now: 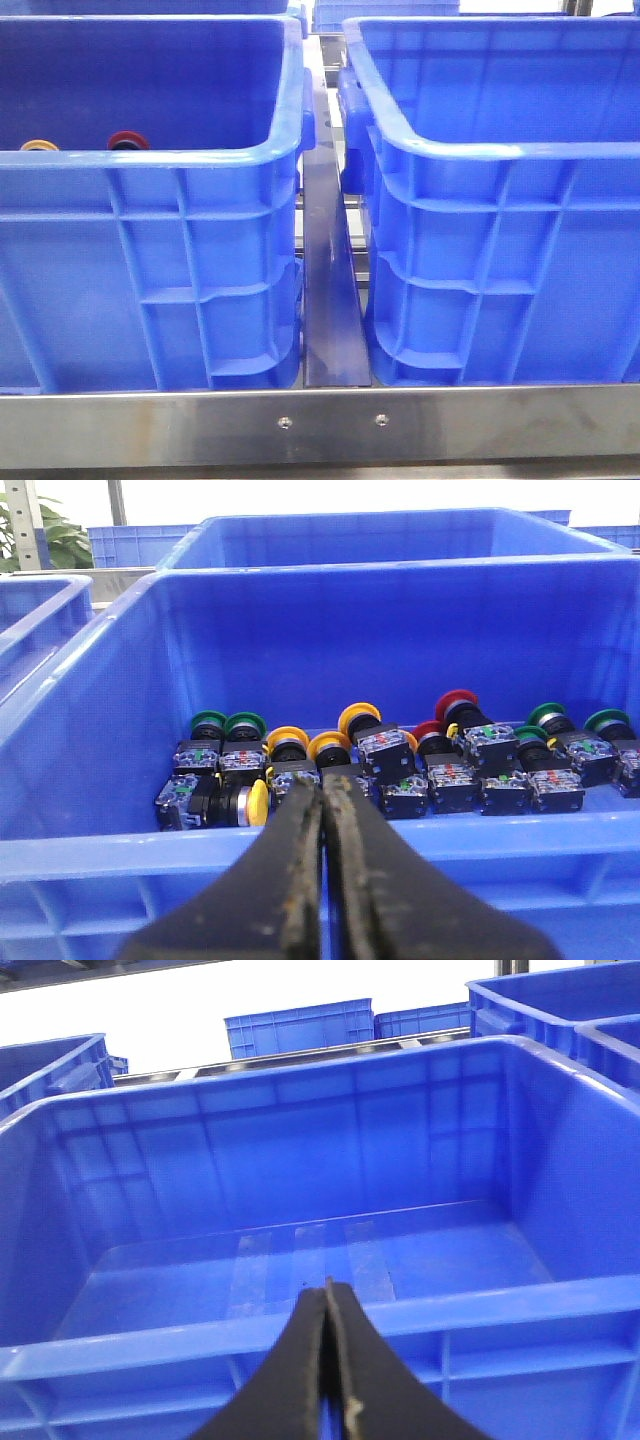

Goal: Pick red and yellow buttons and place in box
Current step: 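Lower the left gripper into the button bin toward a red-capped button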

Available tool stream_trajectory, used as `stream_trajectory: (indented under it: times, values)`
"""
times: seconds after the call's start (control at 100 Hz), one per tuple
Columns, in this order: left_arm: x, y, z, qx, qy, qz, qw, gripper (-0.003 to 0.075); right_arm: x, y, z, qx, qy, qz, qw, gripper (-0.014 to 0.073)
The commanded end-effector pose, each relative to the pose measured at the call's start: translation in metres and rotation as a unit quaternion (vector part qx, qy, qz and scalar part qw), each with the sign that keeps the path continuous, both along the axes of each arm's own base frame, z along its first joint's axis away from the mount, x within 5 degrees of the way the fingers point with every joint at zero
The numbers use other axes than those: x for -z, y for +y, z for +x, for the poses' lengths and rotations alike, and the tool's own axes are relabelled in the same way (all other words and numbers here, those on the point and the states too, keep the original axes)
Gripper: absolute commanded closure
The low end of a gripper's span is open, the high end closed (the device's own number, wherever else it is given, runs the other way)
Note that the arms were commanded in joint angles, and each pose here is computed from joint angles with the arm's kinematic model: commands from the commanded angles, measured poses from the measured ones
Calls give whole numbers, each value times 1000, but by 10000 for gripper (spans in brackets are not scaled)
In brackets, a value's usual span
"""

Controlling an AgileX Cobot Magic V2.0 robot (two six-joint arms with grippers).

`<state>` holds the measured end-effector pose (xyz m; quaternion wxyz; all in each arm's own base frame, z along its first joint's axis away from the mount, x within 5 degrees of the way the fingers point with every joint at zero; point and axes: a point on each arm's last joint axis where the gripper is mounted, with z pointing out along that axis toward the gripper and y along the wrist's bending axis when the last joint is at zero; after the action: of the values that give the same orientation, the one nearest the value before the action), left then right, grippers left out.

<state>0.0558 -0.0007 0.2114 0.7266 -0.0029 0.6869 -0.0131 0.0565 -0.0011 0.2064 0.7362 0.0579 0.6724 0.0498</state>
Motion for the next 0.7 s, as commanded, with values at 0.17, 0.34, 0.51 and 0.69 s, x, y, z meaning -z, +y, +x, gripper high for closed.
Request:
stream_trajectory:
  times: [0.17,0.34,0.51,0.69]
  values:
    - [7,0,-1,1,-34,-4,999,739,-16,0,-5,2,-67,-6,998,664]
    - [-6,0,-4,1,-34,-8,999,739,-16,0,-5,2,-67,-6,998,664]
    - [-39,0,-10,4,-18,-29,999,739,-16,0,-5,2,-67,-6,998,664]
    - [-91,-1,-9,5,9,-28,1000,739,-16,0,-5,2,-67,-6,998,664]
